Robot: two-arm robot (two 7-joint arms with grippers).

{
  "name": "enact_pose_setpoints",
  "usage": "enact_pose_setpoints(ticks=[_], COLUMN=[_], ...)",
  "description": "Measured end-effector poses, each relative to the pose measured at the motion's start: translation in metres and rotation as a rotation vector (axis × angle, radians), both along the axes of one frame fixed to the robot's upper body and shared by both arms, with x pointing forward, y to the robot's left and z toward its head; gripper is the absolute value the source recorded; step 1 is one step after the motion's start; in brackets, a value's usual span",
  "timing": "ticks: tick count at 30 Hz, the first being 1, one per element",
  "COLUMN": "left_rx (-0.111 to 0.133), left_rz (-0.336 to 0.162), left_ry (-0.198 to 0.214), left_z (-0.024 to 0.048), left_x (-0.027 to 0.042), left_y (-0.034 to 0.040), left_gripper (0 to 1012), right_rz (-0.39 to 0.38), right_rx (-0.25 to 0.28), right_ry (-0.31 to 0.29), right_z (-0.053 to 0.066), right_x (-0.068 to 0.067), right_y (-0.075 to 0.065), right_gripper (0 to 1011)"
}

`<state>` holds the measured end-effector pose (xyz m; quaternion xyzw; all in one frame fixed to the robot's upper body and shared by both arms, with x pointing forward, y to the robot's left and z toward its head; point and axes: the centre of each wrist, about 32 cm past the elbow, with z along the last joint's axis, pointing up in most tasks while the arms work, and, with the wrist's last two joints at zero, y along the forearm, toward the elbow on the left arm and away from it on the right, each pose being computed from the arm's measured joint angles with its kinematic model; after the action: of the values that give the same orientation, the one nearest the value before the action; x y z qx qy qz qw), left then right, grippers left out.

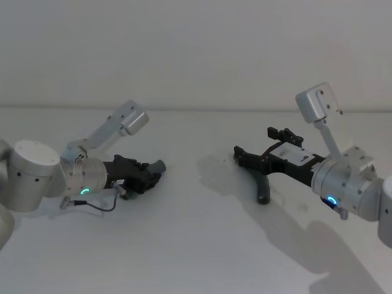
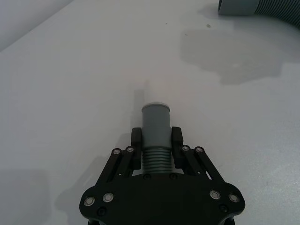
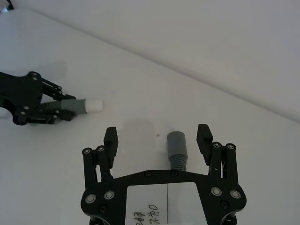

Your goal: Use both hands to pick up one end of the pipe from the table, align the ends, and insert them.

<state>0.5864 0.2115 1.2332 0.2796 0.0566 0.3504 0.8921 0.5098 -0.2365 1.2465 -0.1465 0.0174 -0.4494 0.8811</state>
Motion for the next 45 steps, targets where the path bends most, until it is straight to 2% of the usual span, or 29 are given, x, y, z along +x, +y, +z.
enact_pose_setpoints(ticks=[9,19,32,45], left_rx=[0.0,0.0,0.0,0.0], left_rz=[0.0,0.0,0.0,0.0], left_ry=[0.0,0.0,0.0,0.0], left_z=[0.0,0.0,0.0,0.0], left_x=[0.0,0.0,0.0,0.0], left_y=[0.0,0.0,0.0,0.0], left_gripper=[360,360,360,360], right_rz=[-0.021,-0.042,-0.072,-0.087], right_rx=[-0.02,-0.049,-0.08,-0.08], right_ry=[0.071,0.125,0.176,0.22], right_z=[-0.004,-0.01,-0.021,-0.028], right_x=[0.01,0.016,0.022,0.028], right_y=[0.001,0.003,0.003,0.003], right_gripper=[1000,1000,1000,1000])
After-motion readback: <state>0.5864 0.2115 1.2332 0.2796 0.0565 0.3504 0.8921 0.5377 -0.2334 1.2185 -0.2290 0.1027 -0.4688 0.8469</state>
